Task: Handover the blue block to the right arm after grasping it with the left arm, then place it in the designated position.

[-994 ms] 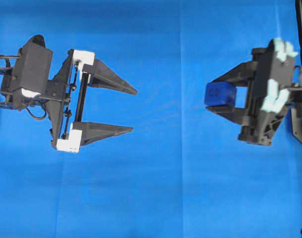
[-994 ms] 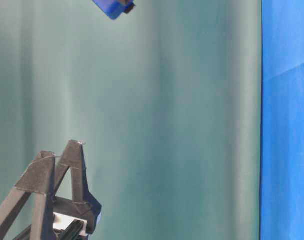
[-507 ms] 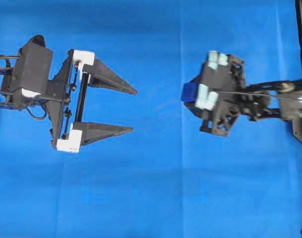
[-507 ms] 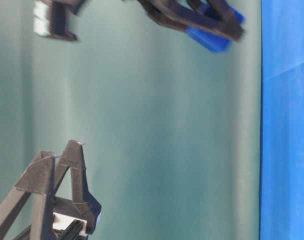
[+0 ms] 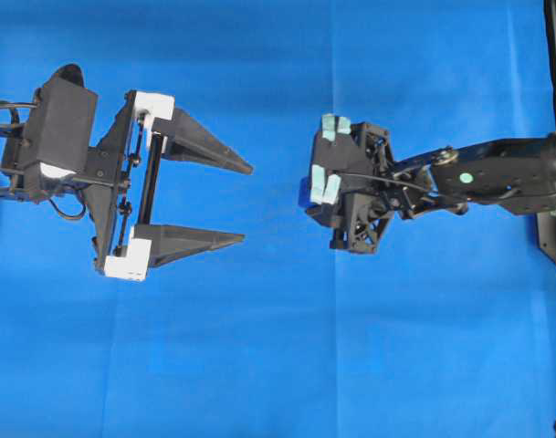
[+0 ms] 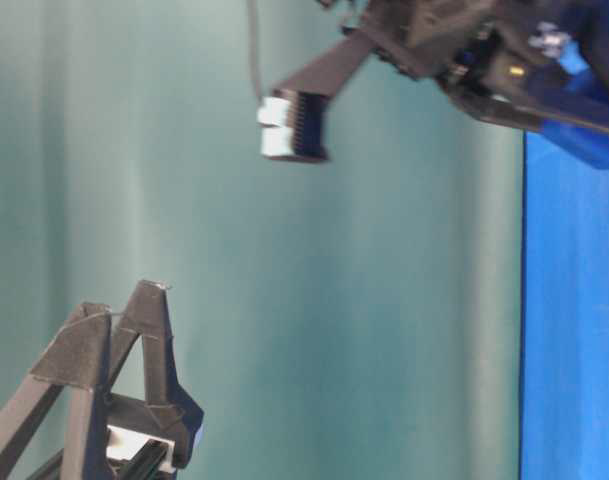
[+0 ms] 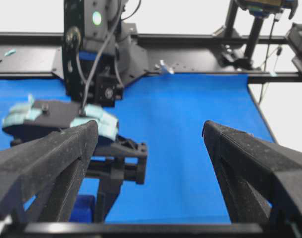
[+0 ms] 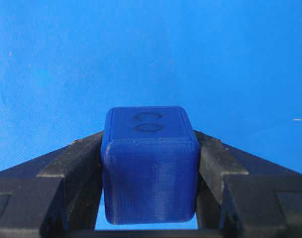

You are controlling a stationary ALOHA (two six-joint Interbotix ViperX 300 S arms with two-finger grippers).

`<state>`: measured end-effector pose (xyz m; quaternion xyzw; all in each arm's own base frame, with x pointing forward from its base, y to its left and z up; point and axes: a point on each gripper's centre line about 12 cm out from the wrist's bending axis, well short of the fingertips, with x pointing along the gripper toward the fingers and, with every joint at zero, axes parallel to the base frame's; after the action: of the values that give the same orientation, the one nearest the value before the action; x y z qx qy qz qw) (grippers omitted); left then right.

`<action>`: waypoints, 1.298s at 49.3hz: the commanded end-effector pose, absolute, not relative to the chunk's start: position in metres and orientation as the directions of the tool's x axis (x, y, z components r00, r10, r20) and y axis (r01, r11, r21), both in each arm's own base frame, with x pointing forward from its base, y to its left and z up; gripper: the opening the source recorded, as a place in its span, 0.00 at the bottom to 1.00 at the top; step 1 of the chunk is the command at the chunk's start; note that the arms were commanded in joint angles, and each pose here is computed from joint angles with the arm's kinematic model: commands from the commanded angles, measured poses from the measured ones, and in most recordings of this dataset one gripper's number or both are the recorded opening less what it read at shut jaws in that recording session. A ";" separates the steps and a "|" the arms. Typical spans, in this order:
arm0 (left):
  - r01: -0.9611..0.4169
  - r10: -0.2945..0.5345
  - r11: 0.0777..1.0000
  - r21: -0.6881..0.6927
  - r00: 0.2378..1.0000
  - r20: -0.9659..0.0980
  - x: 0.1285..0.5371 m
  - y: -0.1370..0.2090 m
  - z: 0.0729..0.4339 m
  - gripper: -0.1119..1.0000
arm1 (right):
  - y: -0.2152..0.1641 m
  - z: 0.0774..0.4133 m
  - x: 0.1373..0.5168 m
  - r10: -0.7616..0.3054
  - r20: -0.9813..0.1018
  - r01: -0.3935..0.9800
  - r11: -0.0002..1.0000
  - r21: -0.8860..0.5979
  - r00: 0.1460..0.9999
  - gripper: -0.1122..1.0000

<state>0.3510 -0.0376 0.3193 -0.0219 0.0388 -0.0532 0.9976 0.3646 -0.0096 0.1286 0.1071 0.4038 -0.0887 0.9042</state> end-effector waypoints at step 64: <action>0.108 -0.109 0.994 -0.034 0.993 -0.038 0.349 -0.037 0.332 0.93 | -0.019 0.117 0.378 -0.032 -0.721 0.211 0.964 0.160 0.692 0.88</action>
<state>0.3511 -0.0370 0.3191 -0.0173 0.0393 -0.0526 0.9977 0.3721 -0.0190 0.1082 0.1149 0.4009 -0.0701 0.9062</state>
